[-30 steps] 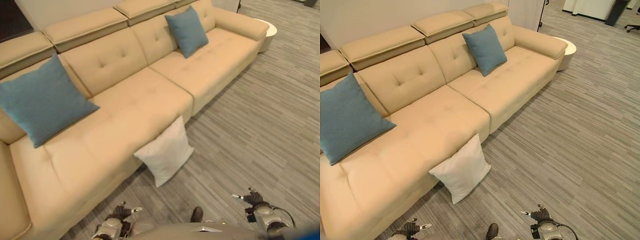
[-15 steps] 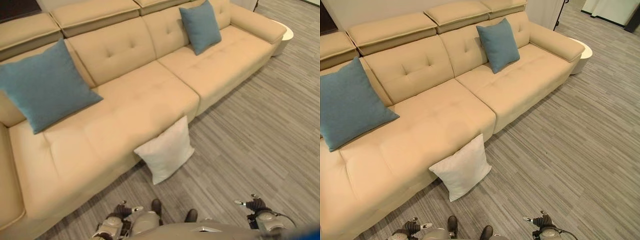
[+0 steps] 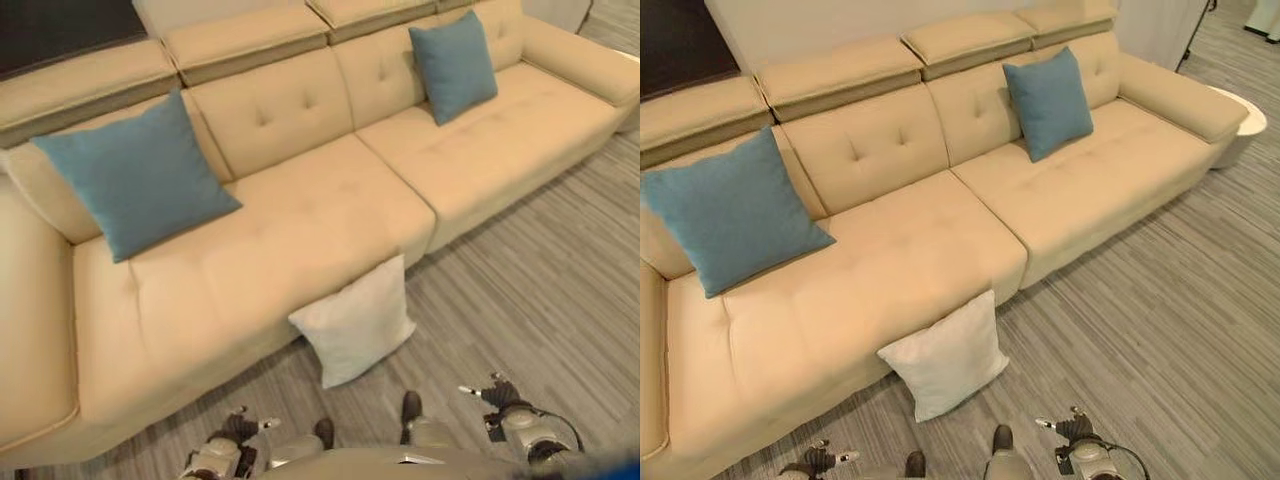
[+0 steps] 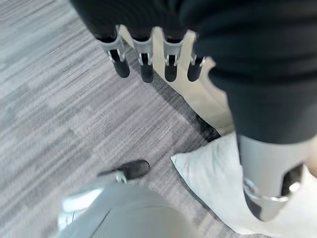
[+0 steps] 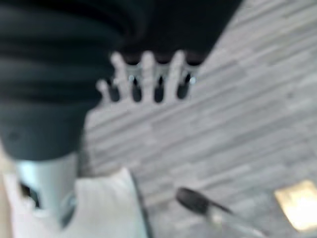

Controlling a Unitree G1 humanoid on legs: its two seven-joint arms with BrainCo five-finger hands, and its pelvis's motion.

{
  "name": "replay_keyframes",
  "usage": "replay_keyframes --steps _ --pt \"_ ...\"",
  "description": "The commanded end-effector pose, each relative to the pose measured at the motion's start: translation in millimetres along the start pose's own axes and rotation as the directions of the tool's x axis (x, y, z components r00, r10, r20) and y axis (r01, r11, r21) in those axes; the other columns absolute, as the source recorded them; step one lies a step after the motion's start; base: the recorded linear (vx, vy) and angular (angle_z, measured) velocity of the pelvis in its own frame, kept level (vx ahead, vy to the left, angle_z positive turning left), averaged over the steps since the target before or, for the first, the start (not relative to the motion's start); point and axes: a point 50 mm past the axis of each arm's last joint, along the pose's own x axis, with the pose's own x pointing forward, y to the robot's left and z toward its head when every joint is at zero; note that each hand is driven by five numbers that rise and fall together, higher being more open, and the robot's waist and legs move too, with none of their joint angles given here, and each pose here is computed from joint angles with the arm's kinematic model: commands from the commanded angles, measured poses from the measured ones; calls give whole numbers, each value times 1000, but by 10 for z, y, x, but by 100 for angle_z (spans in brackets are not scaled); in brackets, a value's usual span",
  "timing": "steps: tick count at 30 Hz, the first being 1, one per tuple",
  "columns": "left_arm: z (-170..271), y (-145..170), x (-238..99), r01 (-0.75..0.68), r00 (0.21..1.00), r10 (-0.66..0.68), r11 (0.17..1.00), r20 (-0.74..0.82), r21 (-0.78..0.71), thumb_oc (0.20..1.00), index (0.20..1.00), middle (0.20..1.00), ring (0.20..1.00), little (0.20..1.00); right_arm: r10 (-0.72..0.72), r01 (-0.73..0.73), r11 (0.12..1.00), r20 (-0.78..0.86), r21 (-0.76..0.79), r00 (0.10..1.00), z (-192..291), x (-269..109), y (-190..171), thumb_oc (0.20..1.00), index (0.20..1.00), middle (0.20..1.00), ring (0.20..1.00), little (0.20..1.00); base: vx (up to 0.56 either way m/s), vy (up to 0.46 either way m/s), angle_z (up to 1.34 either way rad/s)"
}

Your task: Pick up all the scattered cushions and arrange them neatly on the sofa.

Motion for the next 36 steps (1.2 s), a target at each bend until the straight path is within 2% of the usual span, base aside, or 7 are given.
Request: replay_keyframes --steps 1,7,13,24,36 --pt "184 153 38 -48 998 48 999 47 -16 1000 1000 1000 1000 1000 -20 19 1000 40 22 999 74 19 -95 1000 1000 1000 1000 1000 56 -284 35" --pt "316 82 47 -23 997 27 998 78 -54 1000 1000 1000 1000 1000 -51 48 997 42 68 998 59 21 -186 1000 1000 1000 1000 1000 -19 -170 59" --pt "313 52 46 -10 997 11 1000 75 -18 1000 1000 1000 1000 1000 -53 54 996 -16 78 998 -92 2 -185 1000 1000 1000 1000 1000 47 -48 84" --pt "325 278 54 -76 994 76 997 81 -3 1000 1000 1000 1000 1000 -5 5 1000 29 10 1000 57 12 -54 1000 1000 1000 1000 1000 117 101 -2" --pt "343 251 54 -75 993 74 997 96 -2 1000 1000 1000 1000 1000 -15 16 1000 56 -19 998 98 21 -118 1000 1000 1000 1000 1000 148 -106 55"
